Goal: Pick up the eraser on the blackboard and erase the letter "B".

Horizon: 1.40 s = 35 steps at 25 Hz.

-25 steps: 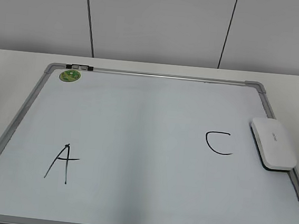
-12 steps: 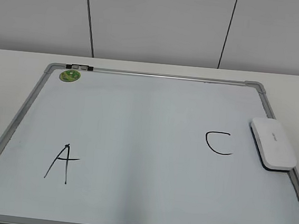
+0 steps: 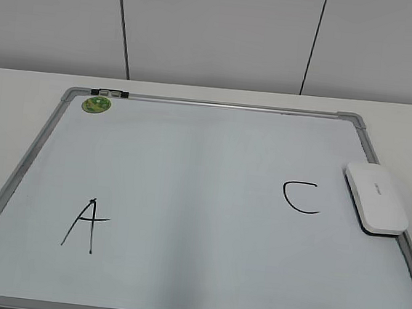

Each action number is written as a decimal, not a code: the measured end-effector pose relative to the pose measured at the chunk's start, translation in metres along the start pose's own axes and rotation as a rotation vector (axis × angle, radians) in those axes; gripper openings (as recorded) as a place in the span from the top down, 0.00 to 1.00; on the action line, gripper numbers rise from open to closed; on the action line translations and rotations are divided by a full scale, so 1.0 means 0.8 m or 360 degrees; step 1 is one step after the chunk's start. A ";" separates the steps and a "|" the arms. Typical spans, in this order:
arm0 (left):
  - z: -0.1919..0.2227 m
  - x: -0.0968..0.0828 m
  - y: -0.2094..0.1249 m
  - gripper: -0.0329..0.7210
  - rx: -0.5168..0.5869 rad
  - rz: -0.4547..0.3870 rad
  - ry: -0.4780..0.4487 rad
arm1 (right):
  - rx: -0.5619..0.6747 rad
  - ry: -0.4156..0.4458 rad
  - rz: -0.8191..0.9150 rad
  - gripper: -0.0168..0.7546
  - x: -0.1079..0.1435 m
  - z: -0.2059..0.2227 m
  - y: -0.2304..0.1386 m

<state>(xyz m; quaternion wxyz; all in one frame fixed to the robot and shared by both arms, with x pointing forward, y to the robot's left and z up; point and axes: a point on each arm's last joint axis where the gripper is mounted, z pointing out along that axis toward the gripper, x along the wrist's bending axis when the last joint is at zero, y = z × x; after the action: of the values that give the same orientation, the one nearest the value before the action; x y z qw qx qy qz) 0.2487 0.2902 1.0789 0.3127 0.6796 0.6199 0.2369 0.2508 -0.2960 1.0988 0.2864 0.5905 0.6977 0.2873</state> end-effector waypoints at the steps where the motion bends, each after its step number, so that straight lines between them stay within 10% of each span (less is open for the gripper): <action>1: 0.002 0.001 -0.006 0.36 -0.0002 0.0004 0.0013 | -0.0005 -0.0012 -0.0004 0.21 0.000 0.001 -0.007; 35: 0.026 0.009 -0.021 0.36 -0.0192 0.0025 0.0098 | -0.0011 -0.0049 -0.0021 0.21 0.000 0.048 -0.045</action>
<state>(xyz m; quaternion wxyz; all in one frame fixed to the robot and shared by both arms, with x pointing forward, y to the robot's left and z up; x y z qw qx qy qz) 0.2524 0.2955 1.0520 0.3319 0.6567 0.6086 0.2971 0.2558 -0.2986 1.0465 0.3012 0.5893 0.6960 0.2787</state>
